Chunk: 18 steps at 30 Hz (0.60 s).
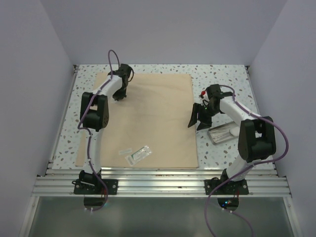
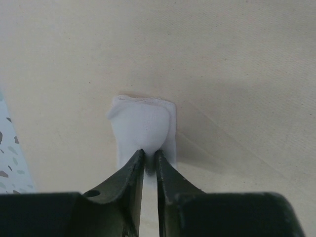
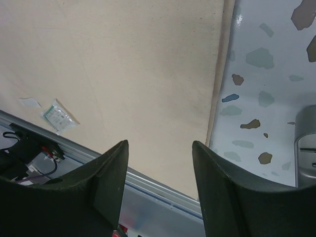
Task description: Prepare the surgical pack
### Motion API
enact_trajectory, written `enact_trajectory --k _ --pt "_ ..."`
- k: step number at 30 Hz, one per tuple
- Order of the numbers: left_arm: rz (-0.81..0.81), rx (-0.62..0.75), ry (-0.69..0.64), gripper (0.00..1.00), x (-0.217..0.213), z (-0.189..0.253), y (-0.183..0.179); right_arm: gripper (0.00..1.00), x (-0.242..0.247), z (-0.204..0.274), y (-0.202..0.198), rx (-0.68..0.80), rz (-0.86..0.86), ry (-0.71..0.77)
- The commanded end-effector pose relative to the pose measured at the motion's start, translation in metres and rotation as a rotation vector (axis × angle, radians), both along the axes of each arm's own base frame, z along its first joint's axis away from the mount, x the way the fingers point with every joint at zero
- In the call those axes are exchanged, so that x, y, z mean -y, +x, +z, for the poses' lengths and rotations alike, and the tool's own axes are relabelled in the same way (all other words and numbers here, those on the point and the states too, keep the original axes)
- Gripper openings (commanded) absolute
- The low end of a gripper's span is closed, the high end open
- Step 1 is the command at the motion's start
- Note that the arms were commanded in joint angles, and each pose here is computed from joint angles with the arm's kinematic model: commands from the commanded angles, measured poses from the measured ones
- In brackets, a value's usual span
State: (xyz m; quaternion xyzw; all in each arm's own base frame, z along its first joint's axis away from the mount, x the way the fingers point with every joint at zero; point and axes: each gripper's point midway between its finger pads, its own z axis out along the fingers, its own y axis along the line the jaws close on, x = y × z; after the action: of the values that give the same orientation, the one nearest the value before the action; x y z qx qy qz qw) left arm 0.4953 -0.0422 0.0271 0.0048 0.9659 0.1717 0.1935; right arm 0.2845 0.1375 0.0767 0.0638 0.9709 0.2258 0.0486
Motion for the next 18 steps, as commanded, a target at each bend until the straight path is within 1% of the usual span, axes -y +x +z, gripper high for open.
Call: enact_trajectory --k 1,3,4,6,7,12,13,18 --pt "-0.011 0.063 -0.012 0.20 0.002 0.019 0.010 0.58 -0.007 0.004 0.003 0.019 0.018 0.031" --pt "-0.002 0.068 -0.010 0.22 0.002 0.022 0.009 0.58 -0.007 0.004 0.003 0.017 0.018 0.030" --pt "-0.001 0.076 -0.011 0.27 0.001 0.024 0.010 0.58 -0.008 0.004 0.002 0.018 0.022 0.032" --pt "-0.001 0.093 -0.015 0.30 0.002 0.029 0.010 0.58 -0.008 0.003 0.002 0.017 0.023 0.033" --pt "0.001 0.098 -0.017 0.35 0.002 0.032 0.010 0.58 -0.008 0.003 0.002 0.015 0.024 0.032" --pt "0.012 0.133 -0.042 0.42 0.004 0.046 0.009 0.58 -0.009 0.002 0.002 0.012 0.027 0.033" --pt "0.012 0.143 -0.050 0.47 0.005 0.049 0.010 0.58 -0.010 0.002 0.002 0.011 0.029 0.035" --pt "0.011 0.223 -0.105 0.49 0.010 0.071 0.015 0.58 -0.011 0.003 0.002 0.009 0.033 0.033"
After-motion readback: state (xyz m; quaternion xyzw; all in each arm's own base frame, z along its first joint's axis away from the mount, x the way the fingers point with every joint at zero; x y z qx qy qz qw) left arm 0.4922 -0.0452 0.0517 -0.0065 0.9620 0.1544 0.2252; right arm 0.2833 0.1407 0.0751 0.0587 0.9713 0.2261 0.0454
